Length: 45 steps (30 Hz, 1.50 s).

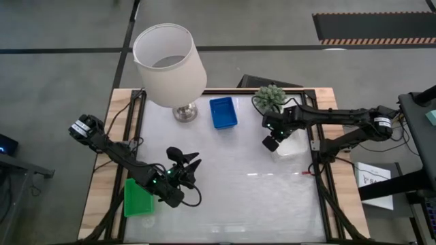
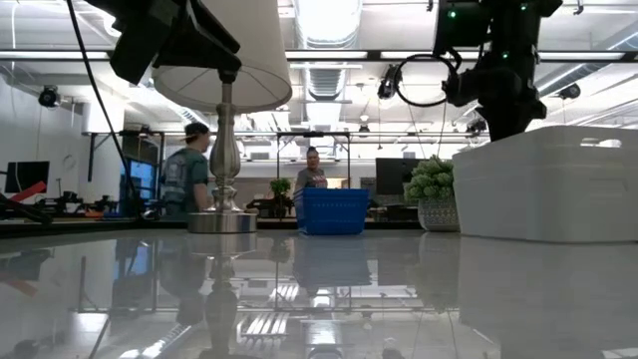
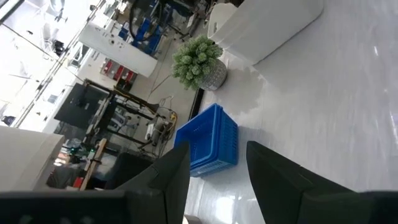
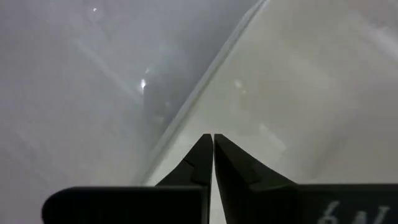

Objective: Stack baskets by color
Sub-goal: Stack the bottom white bin on the stacked white bins, then return to Home Position

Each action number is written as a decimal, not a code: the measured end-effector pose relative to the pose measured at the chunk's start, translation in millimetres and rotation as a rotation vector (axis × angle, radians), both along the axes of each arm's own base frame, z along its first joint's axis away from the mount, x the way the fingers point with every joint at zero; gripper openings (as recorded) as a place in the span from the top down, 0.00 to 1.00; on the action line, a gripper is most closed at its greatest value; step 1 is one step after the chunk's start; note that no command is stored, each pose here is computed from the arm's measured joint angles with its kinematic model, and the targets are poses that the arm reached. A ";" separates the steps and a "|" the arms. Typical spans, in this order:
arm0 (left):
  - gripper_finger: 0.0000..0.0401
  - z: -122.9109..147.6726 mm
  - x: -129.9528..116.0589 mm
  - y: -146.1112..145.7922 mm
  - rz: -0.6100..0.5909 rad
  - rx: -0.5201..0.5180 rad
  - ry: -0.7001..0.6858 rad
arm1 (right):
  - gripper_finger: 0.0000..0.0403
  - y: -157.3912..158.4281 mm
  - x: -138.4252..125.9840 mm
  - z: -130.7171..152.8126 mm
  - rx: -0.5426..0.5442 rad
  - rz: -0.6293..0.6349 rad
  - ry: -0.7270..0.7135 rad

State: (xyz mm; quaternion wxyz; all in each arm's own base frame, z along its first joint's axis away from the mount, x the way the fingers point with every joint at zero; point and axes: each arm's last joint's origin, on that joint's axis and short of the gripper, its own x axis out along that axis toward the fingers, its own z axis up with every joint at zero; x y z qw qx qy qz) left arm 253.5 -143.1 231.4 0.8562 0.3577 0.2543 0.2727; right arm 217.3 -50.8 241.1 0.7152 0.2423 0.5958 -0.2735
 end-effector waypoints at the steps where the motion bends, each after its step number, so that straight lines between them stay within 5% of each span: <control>1: 0.65 -0.4 0.0 -0.1 -0.003 -0.010 -0.002 | 0.98 -0.1 -1.3 1.8 -0.021 0.013 -0.002; 6: 0.68 -8.8 -0.9 -2.5 -0.131 -0.135 0.095 | 0.98 2.9 -12.4 19.5 -0.148 0.123 -0.109; 10: 0.77 -15.4 -9.5 -1.4 -0.285 -0.285 0.175 | 0.98 10.4 -19.3 28.9 -0.273 0.327 -0.352; 18: 0.98 -18.7 -48.1 21.9 -0.490 -0.485 0.017 | 0.98 24.1 -43.7 -0.5 -0.460 0.769 -0.801; 33: 1.00 -33.6 -124.3 77.1 -0.608 -0.549 -0.321 | 0.98 36.0 -111.8 -13.5 -0.836 0.837 -1.119; 42: 1.00 -61.8 -146.0 91.6 -0.637 -0.523 -0.425 | 0.98 41.5 -142.9 -12.7 -0.925 0.817 -1.224; 45: 1.00 -62.6 -151.1 95.2 -0.636 -0.523 -0.454 | 0.98 41.2 -140.2 -23.7 -0.882 0.839 -1.179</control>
